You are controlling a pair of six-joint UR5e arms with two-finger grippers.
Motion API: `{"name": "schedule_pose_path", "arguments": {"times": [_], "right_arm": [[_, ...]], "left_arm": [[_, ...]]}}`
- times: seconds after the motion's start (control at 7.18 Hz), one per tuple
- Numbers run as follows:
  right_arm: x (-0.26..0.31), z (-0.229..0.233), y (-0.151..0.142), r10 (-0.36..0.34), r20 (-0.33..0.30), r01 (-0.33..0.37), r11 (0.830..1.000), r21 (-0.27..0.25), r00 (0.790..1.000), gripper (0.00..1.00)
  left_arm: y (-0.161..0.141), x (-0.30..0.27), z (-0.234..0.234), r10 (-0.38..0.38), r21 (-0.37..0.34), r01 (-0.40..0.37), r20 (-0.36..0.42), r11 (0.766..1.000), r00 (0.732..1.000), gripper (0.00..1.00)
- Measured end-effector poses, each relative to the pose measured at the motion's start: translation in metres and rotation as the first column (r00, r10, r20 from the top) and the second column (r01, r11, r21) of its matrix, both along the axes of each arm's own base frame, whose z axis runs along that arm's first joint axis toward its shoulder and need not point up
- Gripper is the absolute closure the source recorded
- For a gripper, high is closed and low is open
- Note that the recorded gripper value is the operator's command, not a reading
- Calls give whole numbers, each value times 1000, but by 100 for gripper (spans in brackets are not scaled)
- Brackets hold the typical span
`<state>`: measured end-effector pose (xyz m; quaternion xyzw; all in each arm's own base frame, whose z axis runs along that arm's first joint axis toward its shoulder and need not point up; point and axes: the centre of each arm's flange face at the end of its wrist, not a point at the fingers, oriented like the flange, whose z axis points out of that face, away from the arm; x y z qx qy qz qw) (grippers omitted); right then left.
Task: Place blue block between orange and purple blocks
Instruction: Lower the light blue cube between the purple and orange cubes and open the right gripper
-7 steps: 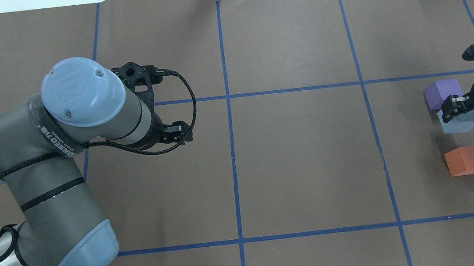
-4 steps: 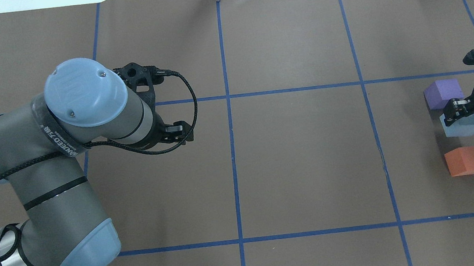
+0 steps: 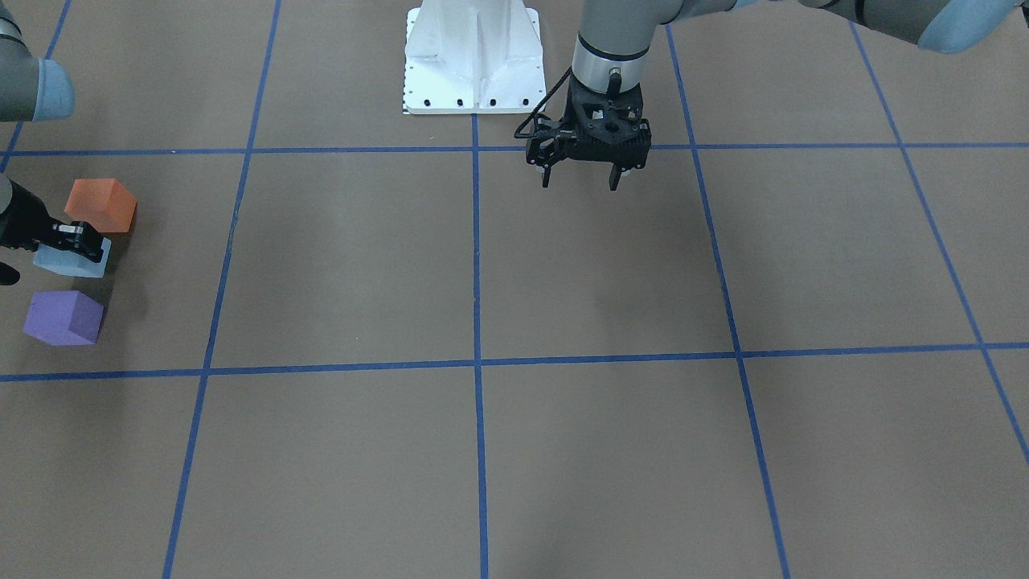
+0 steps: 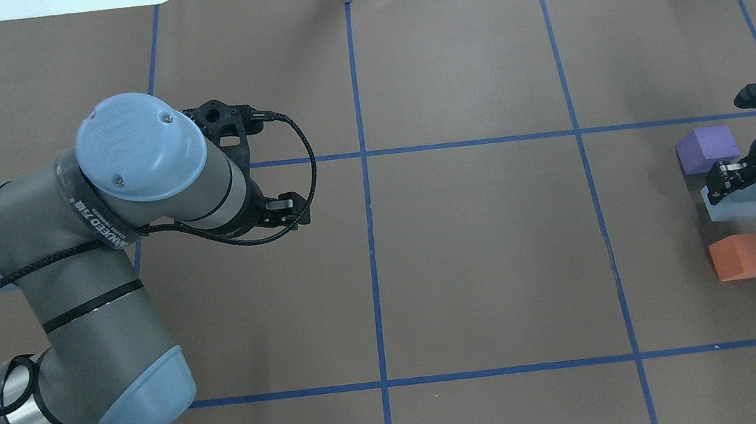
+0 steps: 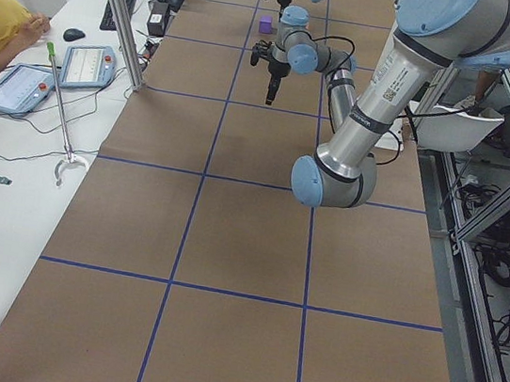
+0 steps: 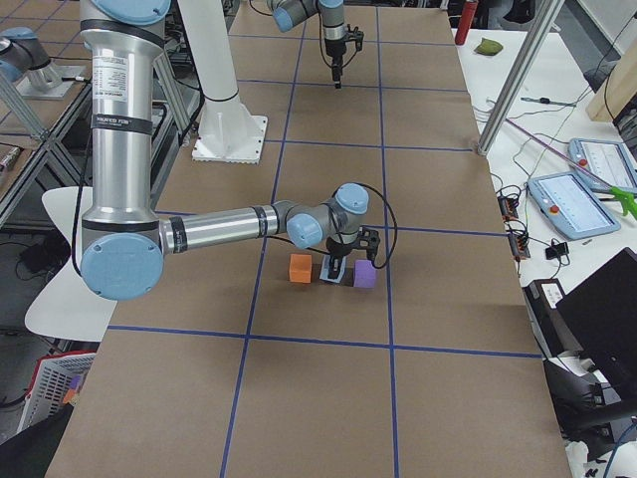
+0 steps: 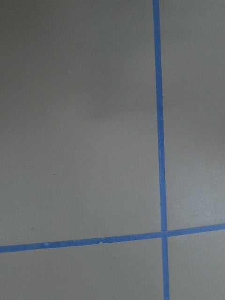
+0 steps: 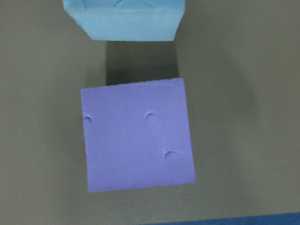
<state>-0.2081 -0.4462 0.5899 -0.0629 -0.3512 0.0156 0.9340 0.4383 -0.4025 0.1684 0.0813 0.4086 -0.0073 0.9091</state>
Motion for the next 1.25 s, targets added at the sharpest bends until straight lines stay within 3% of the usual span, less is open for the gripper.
{"name": "schedule_pose_path", "arguments": {"times": [1.25], "right_arm": [[-12, 7, 2, -37, -15, 37, 999, 13, 999, 100]], "left_arm": [[-2, 5, 2, 1, -3, -1, 3, 1000, 1000, 0]]}}
